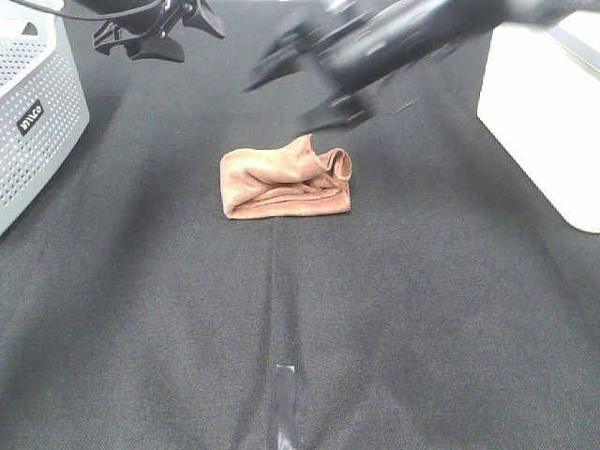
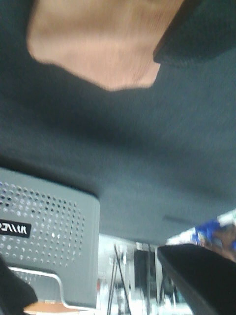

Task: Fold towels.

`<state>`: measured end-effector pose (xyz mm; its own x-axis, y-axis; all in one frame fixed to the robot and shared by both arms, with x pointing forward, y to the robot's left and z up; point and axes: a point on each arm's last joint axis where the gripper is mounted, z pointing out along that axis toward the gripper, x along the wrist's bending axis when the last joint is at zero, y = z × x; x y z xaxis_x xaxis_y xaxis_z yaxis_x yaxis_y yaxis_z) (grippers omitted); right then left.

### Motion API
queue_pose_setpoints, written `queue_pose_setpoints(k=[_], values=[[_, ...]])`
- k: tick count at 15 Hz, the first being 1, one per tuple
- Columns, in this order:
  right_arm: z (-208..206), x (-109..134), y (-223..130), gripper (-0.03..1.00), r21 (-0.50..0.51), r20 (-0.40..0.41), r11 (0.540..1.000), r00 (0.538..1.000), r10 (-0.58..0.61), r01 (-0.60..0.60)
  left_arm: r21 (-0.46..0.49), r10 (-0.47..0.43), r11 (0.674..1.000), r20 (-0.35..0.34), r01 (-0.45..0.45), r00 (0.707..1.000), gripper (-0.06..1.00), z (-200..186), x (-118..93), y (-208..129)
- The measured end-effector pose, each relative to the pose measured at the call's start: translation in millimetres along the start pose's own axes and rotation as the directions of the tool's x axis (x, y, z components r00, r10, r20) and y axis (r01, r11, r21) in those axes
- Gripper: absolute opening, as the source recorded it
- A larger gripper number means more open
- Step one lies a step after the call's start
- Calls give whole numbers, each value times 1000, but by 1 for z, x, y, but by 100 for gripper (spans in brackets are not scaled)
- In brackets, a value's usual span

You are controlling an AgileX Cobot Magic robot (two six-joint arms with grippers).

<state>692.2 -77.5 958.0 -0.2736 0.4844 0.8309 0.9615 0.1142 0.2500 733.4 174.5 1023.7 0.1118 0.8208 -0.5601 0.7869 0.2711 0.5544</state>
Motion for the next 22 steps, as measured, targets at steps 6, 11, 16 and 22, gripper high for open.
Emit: queue_pose_setpoints(k=[6, 11, 16, 22], values=[[26, -44, -4, 91, -6, -7, 995, 995, 99, -99, 45, -1, 999, 5, 1, 1000, 64, 0, 0, -4], [-1, -72, -5, 91, 49, 107, 991, 987, 121, -127, 46, -3, 999, 5, 3, 1000, 64, 0, 0, -4], [-20, -82, -6, 91, 74, 134, 989, 984, 120, -131, 55, 6, 998, -1, -5, 1000, 64, 0, 0, -5], [-75, -31, 1, 91, 84, 293, 996, 954, -65, 42, 205, 60, 977, -23, -55, 998, 64, -7, 0, -17]])
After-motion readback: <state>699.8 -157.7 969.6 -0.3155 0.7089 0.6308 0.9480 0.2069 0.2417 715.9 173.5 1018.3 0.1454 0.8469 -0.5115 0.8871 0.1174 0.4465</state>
